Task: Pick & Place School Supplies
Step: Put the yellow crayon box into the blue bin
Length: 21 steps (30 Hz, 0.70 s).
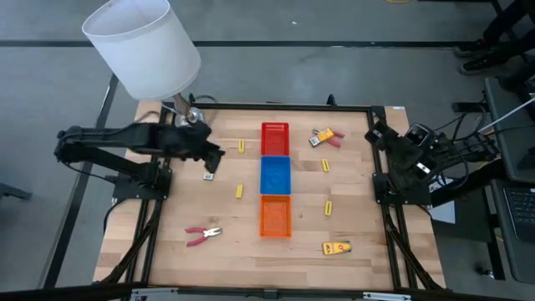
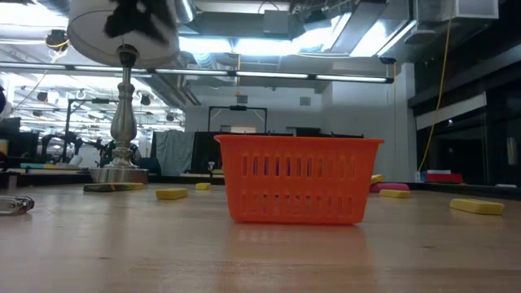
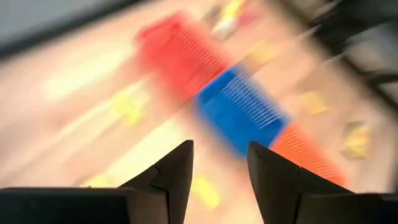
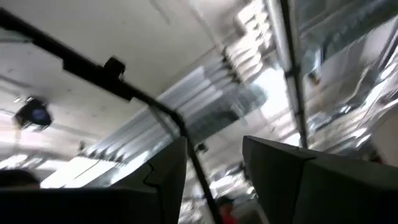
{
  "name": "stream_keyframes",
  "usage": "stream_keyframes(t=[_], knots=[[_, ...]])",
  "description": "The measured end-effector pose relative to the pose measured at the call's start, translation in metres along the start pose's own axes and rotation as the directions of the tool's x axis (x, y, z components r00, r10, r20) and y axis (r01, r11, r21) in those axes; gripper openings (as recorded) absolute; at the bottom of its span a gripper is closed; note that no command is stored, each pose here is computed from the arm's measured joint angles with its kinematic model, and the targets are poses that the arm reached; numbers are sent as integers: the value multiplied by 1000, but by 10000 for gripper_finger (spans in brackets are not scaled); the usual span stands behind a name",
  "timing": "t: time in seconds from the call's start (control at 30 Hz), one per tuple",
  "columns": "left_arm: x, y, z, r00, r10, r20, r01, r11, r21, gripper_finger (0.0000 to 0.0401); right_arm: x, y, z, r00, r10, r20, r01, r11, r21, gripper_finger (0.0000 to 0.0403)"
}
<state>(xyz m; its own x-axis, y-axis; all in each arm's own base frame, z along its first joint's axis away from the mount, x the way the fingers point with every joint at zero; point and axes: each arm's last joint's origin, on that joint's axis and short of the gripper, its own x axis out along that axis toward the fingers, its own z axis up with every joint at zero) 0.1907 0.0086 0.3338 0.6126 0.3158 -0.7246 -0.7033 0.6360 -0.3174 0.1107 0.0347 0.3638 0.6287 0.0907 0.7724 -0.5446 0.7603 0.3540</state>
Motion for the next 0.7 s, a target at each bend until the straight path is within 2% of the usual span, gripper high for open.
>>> stream_keyframes(t=[0.07,0.13,0.23,0.5,0.7], knots=[[16,3,-7,985,127,-116,-134,989,-57,148,6,2,2,999,-6,-42,7,1000,24,162],[29,4,-14,950,225,-218,-250,964,-95,153,11,4,4,996,-28,-82,31,999,33,162],[47,4,-22,891,343,-298,-386,918,-95,170,18,6,6,989,-57,-136,63,997,36,162],[91,-2,-29,810,451,-375,-528,839,-131,238,30,11,15,974,-115,-195,120,993,12,162],[108,9,-46,754,511,-412,-613,774,-162,280,31,14,16,971,-108,-212,114,993,21,162]])
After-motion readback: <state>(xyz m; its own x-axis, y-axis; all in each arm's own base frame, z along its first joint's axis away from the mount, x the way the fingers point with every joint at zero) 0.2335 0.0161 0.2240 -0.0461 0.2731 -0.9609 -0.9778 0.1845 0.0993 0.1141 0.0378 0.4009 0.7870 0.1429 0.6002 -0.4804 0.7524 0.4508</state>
